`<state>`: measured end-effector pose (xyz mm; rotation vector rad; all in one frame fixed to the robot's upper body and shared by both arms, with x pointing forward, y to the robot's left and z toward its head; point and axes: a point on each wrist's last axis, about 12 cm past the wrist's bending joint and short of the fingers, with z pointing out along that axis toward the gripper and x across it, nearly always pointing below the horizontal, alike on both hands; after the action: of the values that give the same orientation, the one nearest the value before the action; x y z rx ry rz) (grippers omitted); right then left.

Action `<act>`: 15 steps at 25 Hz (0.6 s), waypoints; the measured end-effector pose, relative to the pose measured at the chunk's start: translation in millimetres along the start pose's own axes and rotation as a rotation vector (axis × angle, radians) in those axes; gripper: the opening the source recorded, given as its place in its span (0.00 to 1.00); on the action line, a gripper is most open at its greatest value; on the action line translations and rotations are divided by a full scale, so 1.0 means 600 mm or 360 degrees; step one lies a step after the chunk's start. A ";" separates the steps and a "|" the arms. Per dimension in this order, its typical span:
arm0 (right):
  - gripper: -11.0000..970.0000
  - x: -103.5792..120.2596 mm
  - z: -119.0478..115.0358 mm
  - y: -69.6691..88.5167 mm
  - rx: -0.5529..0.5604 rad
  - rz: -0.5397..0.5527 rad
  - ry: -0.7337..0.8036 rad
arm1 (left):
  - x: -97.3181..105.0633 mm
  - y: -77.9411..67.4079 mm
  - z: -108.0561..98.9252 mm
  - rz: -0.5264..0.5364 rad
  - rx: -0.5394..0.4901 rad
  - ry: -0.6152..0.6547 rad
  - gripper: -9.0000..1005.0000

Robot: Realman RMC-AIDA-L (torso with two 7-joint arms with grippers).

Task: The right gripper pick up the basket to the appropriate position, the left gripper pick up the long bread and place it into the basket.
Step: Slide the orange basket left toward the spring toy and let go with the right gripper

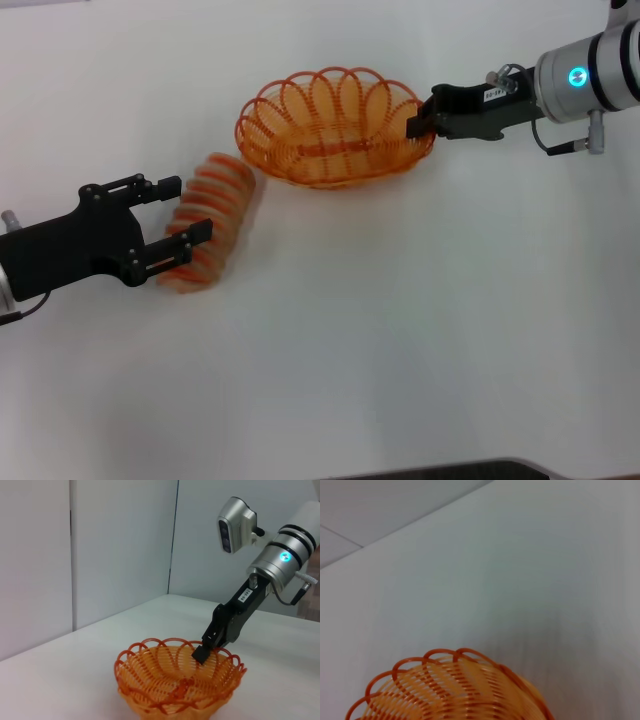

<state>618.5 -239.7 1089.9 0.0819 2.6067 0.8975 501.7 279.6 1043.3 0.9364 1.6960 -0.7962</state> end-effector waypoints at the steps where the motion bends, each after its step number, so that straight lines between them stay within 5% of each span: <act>1: 0.11 0.001 0.001 0.000 -0.0004 0.0007 -0.0004 | 0.000 0.000 0.000 0.0000 0.0000 0.0000 0.64; 15: 0.11 0.011 0.016 0.002 -0.0054 0.0058 -0.0015 | 0.000 0.001 0.001 0.0003 -0.0010 0.0005 0.64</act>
<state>616.0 -231.8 1081.4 0.1245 2.5882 0.9514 502.7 279.4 1042.9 0.9354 1.6995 -0.7881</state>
